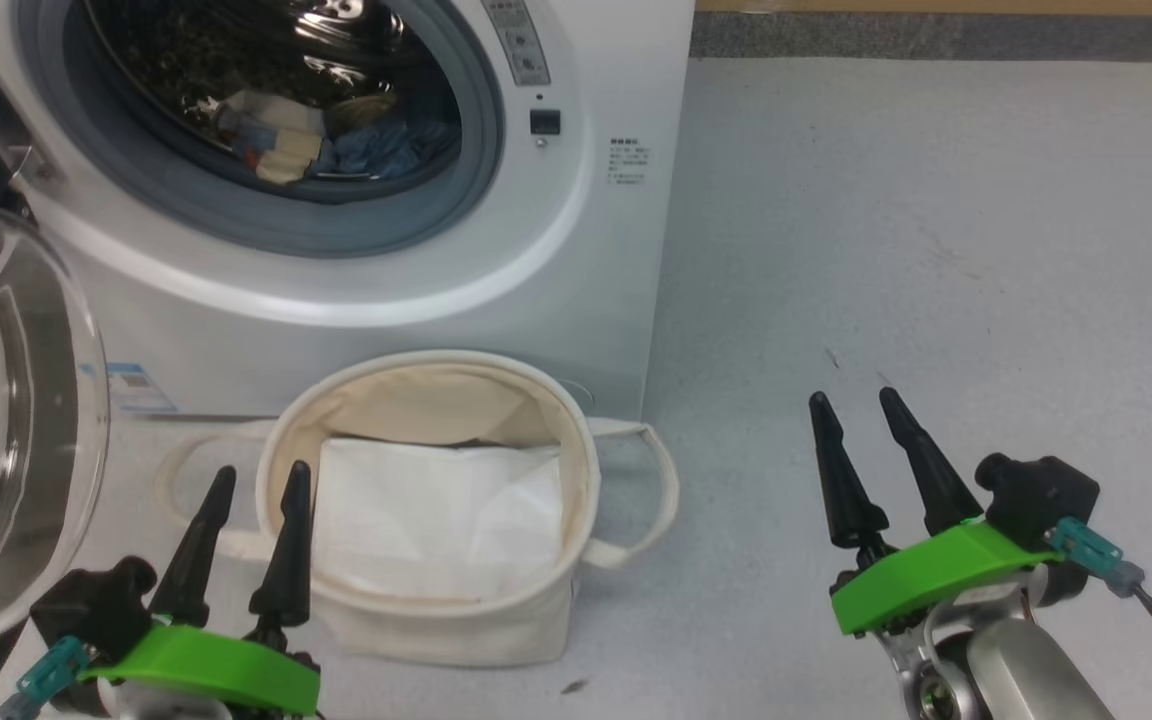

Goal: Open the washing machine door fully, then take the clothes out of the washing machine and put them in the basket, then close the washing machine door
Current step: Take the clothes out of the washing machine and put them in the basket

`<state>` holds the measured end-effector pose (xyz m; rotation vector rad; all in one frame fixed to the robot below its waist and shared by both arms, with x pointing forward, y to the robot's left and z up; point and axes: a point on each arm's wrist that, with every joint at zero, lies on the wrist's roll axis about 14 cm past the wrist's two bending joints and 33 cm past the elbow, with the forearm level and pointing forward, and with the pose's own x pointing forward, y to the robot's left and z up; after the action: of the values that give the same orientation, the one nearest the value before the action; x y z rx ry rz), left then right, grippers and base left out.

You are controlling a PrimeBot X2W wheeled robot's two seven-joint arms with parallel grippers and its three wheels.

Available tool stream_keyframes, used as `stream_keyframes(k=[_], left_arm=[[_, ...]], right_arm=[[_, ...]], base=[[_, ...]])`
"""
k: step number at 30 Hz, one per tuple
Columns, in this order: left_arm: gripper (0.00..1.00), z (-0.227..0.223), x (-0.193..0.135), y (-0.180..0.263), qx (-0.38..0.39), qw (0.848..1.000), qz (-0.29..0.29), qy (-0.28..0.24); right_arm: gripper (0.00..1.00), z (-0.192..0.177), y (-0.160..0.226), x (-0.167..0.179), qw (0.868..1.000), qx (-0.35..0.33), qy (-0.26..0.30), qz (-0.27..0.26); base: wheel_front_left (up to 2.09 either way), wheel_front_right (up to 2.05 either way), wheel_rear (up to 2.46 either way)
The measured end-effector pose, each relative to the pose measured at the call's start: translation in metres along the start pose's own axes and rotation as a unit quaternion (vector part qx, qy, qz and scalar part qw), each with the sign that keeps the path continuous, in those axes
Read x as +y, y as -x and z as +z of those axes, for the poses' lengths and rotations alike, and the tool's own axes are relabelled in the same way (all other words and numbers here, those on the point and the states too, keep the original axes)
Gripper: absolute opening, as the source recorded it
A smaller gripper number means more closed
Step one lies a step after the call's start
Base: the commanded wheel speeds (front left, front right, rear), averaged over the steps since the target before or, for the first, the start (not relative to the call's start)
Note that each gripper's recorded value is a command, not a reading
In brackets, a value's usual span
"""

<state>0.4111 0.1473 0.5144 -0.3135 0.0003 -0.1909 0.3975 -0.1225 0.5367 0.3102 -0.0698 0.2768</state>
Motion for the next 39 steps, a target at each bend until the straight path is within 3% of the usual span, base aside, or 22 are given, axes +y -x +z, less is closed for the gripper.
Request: stream_keyframes(k=[8,24,32,39], left_arm=[[1.00,-0.001,-0.001,0.001,0.002,1.000,-0.002,-0.002],[1.00,0.000,0.012,0.004,-0.008,0.999,0.027,0.021],[1.00,0.001,0.007,-0.009,-0.017,0.999,0.020,-0.020],[1.00,-0.013,0.005,-0.033,0.002,1.000,0.018,-0.013]], right_arm=[[1.00,0.006,-0.006,0.003,1.000,-0.008,0.003,0.008],[1.00,-0.002,-0.010,0.008,1.000,0.002,-0.001,0.015],[1.00,-0.008,-0.011,0.005,1.000,0.010,-0.004,0.011],[1.00,-0.011,-0.017,0.005,1.000,0.013,-0.004,0.014]], base=[[0.94,-0.94,0.00],[0.04,-0.04,0.00],[0.00,0.00,0.00],[0.00,0.00,0.00]])
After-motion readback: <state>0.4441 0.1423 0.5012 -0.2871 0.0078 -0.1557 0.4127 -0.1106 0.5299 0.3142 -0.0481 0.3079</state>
